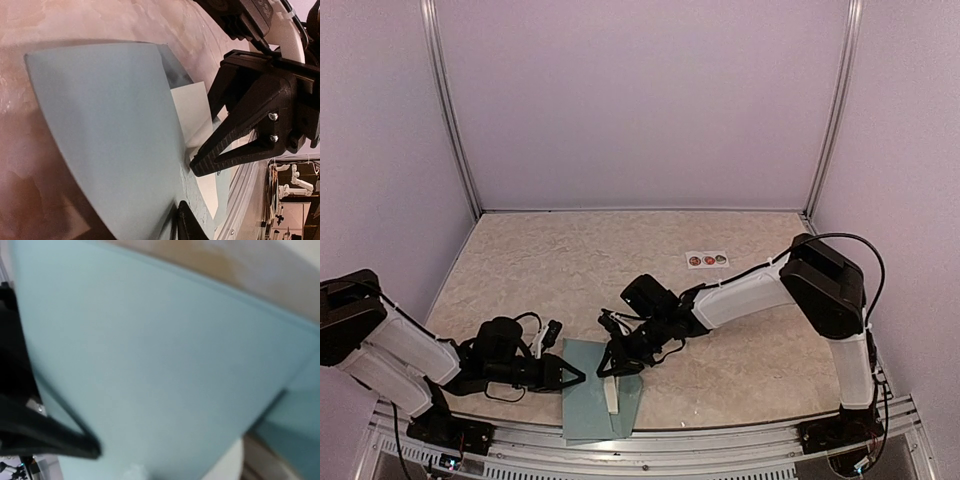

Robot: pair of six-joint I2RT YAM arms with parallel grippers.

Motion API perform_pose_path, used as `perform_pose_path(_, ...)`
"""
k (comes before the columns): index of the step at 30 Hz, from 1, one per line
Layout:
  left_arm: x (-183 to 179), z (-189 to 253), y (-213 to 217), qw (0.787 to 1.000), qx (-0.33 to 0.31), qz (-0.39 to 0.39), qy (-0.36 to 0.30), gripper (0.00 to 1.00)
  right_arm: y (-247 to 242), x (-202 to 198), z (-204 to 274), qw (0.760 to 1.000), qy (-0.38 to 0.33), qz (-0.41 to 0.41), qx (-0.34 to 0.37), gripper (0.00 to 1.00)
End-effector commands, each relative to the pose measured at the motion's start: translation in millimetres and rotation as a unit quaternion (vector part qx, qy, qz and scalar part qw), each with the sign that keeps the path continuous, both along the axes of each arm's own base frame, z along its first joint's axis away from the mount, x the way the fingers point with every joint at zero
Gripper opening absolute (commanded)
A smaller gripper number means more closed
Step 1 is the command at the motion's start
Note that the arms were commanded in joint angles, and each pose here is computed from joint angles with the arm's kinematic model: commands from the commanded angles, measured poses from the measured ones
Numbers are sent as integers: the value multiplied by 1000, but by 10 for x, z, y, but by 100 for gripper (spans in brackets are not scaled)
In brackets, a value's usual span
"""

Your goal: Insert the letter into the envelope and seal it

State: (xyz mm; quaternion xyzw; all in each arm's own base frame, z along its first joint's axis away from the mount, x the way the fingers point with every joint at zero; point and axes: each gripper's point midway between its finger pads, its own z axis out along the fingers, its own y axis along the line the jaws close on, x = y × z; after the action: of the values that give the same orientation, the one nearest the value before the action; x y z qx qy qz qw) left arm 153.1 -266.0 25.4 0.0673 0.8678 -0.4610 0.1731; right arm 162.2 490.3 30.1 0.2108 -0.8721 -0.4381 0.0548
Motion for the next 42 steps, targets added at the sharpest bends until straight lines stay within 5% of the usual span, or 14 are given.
perform_pose_path(1, 47, 182, -144, 999, -33, -19, -22, 15, 151, -68, 15, 1000, 3, 13, 19, 17)
perform_pose_path(4, 60, 194, -131, 999, -34, -14, -26, 0, 116, -7, 123, 1000, -22, 3, 16, 20)
perform_pose_path(12, 90, 817, -153, 988, -112, -15, -107, 0, -272, 125, 704, 994, -86, -54, 31, 53)
perform_pose_path(24, -70, 1948, -169, 949, -232, -60, -203, 0, -357, -89, 1595, 976, -132, -39, 166, 57)
perform_pose_path(32, -141, 2207, -182, 938, -258, -78, -217, 0, -257, -163, 1826, 963, -147, -19, 224, 31)
perform_pose_path(38, -115, 2169, -171, 941, -252, -69, -213, 0, -281, -220, 2001, 952, -157, -14, 262, 0)
perform_pose_path(42, -72, 2090, -172, 947, -237, -60, -208, 3, -301, -280, 2052, 949, -161, -4, 271, 0)
